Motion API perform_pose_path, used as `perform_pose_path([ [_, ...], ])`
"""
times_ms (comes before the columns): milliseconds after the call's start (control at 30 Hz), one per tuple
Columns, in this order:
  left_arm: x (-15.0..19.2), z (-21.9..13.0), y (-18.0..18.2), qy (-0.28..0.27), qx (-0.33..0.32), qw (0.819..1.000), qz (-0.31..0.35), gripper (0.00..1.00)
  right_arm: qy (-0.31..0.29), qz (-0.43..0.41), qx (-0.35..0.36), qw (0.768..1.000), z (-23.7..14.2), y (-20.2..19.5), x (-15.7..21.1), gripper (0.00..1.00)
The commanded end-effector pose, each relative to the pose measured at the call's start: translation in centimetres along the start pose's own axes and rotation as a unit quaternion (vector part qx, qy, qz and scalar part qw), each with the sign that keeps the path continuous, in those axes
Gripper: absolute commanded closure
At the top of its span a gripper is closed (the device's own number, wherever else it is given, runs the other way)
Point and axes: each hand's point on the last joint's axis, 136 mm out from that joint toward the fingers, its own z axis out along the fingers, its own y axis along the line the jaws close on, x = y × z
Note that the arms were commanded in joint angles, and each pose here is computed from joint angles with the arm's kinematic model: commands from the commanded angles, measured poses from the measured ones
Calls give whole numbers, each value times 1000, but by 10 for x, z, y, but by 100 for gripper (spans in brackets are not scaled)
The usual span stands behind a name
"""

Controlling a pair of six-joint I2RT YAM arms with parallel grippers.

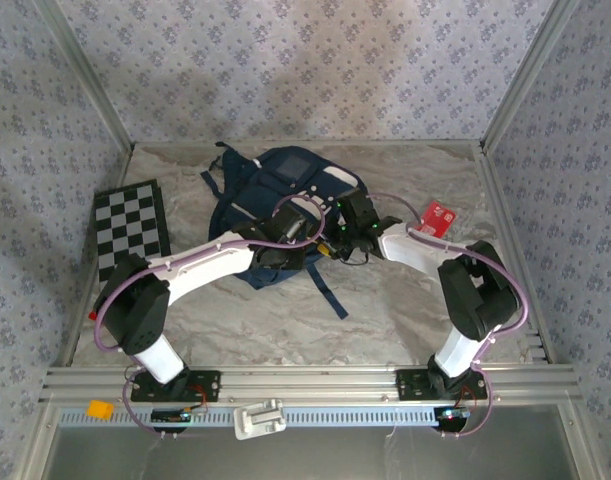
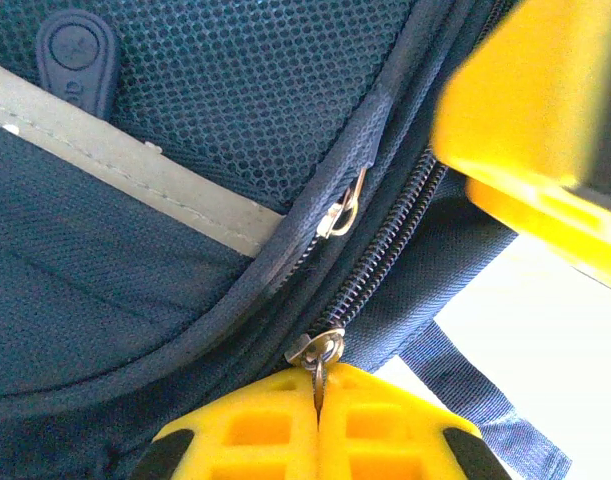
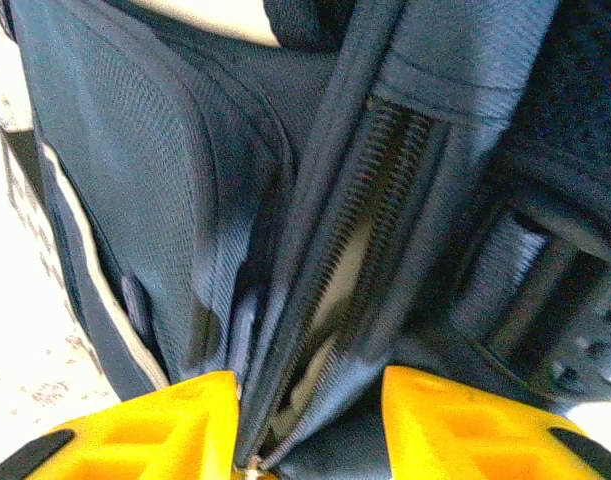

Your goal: Pack the student bag

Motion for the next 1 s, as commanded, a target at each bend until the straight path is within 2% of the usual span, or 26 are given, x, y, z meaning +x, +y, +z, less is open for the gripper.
perform_pose_path([
  [0, -12, -11, -5, -19, 15, 1000, -3, 100, -14, 8, -13, 1000, 9, 17, -7, 59],
  [100, -12, -10, -6, -19, 15, 1000, -3, 100, -9, 4, -1, 1000, 20, 14, -6, 67],
  [333, -11, -16, -4, -13, 7, 1000, 9, 100, -22, -9, 16, 1000, 12, -3, -21, 100],
  [567, 8, -30, 36, 1, -57, 998, 13, 100, -21, -48, 30, 998, -24, -14, -41, 100],
  [800, 32, -29, 89, 27, -100, 995, -3, 100, -40, -51, 51, 997, -52, -33, -84, 100],
  [867, 31, -29, 93, 26, -96, 995, -10, 100, -60, -58, 38, 996, -58, -22, -106, 100],
  [967, 26, -27, 84, 24, -69, 997, -13, 100, -44, -66, 30, 996, -55, -12, -114, 100],
])
